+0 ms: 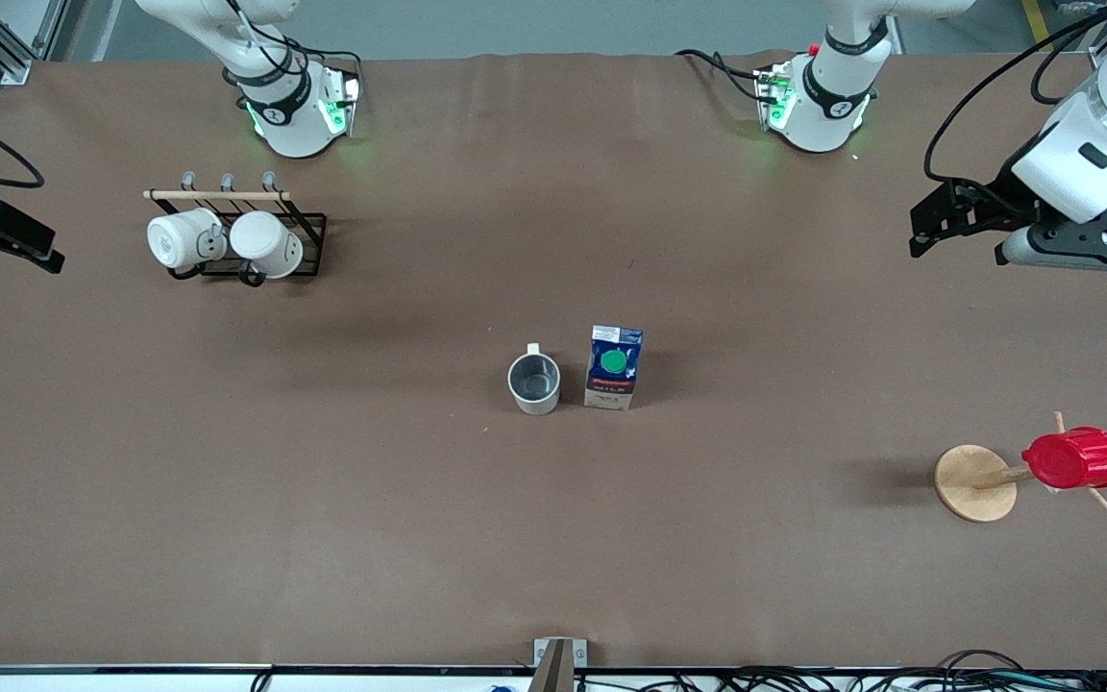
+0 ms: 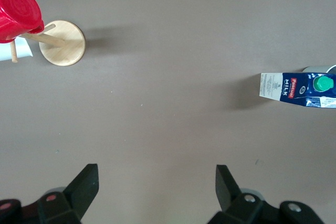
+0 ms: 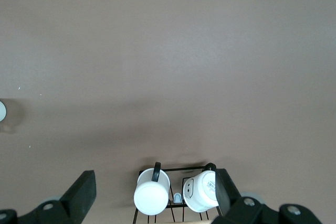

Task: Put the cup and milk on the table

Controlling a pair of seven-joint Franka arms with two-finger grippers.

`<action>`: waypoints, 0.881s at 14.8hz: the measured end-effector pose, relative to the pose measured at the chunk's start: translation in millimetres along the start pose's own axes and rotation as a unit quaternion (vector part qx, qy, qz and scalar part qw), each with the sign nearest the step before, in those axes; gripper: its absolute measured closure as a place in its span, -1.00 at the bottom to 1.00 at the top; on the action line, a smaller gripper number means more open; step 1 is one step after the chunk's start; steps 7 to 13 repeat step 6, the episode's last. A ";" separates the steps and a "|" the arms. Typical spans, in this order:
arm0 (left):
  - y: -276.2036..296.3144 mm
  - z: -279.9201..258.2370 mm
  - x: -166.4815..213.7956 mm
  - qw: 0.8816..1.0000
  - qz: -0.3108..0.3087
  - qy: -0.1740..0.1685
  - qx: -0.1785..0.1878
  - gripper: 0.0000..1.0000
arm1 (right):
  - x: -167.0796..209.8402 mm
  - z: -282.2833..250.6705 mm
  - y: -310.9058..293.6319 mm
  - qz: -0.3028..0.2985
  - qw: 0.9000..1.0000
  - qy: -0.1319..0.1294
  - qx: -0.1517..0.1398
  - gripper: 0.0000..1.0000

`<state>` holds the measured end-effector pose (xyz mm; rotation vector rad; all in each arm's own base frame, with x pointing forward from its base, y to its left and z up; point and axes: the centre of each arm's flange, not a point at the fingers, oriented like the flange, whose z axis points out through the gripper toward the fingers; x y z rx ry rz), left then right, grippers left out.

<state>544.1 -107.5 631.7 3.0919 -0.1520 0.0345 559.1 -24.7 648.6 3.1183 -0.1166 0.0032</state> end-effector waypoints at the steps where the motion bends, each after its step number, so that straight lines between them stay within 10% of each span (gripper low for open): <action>1: -0.2 0.0 0.0 1.000 0.000 0.000 0.000 -0.96 | 0.0 0.0 0.0 0.000 1.000 0.000 0.000 -1.00; 13: -1.3 -0.3 0.2 1.000 -0.001 0.000 0.000 -0.96 | 0.0 0.0 0.0 0.000 1.000 0.000 0.000 -1.00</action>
